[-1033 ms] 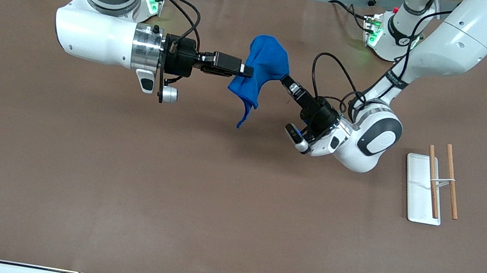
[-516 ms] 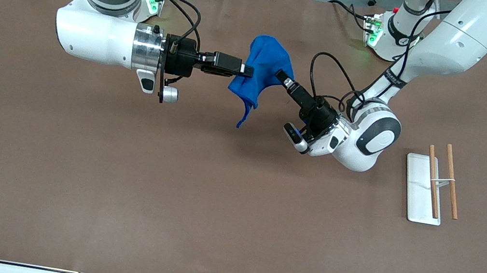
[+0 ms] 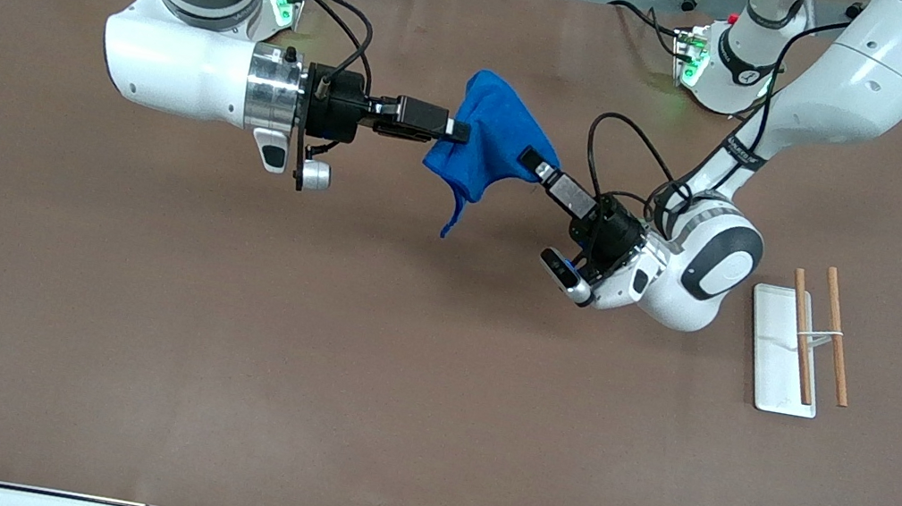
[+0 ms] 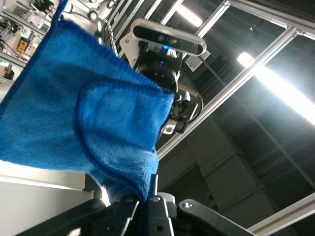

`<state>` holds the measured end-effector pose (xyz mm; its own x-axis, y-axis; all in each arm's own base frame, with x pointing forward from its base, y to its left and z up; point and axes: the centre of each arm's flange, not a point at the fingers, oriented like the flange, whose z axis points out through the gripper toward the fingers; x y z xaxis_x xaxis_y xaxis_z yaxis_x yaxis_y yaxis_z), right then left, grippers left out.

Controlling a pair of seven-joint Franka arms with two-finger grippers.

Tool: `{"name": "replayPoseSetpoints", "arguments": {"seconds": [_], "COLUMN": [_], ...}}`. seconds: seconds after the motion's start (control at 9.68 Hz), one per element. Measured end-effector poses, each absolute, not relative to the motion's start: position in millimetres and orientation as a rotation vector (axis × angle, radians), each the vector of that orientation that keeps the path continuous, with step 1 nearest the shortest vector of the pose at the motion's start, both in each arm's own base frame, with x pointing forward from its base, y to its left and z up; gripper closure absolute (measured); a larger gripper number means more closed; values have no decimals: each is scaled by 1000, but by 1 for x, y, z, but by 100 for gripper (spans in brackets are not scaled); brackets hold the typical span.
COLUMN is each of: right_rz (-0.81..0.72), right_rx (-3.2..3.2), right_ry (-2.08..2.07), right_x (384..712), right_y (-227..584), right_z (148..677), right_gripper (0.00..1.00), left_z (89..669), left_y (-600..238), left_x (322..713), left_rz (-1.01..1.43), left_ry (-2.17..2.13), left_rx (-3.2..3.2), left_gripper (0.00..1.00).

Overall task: Right arm passes towel to left arm to hang
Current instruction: 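Grasp the hanging towel with the left gripper beside the right gripper, then carry the towel with the left gripper while the right gripper withdraws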

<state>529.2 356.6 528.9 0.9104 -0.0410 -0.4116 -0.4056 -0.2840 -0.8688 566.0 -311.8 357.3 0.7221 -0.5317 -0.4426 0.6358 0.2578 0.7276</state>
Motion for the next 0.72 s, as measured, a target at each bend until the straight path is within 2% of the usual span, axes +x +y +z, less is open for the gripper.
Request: {"name": "replayPoseSetpoints", "arguments": {"seconds": [0.21, 0.41, 0.52, 0.62, 0.72], "right_rz": [374, 296, 243, 206, 168], "right_rx": [-1835, -1943, -2003, -2034, -2073], "right_ry": [364, 365, 373, 393, 415], "right_x": [532, 541, 550, 561, 573], "right_y": [353, 338, 323, 301, 274], "right_z": [529, 524, 522, 520, 517], "right_gripper": [59, 25, 11, 0, 0], "left_z": [380, 420, 440, 458, 477], "left_y": [-277, -225, -210, -198, -181], "left_x": [590, 616, 623, 626, 629], "left_rz": [-768, -759, -750, -723, -684], "left_ry": [96, 126, 151, 158, 157], "left_rx": [1143, 1236, 1323, 1491, 1687], "left_gripper": [98, 98, 98, 98, 98]}}
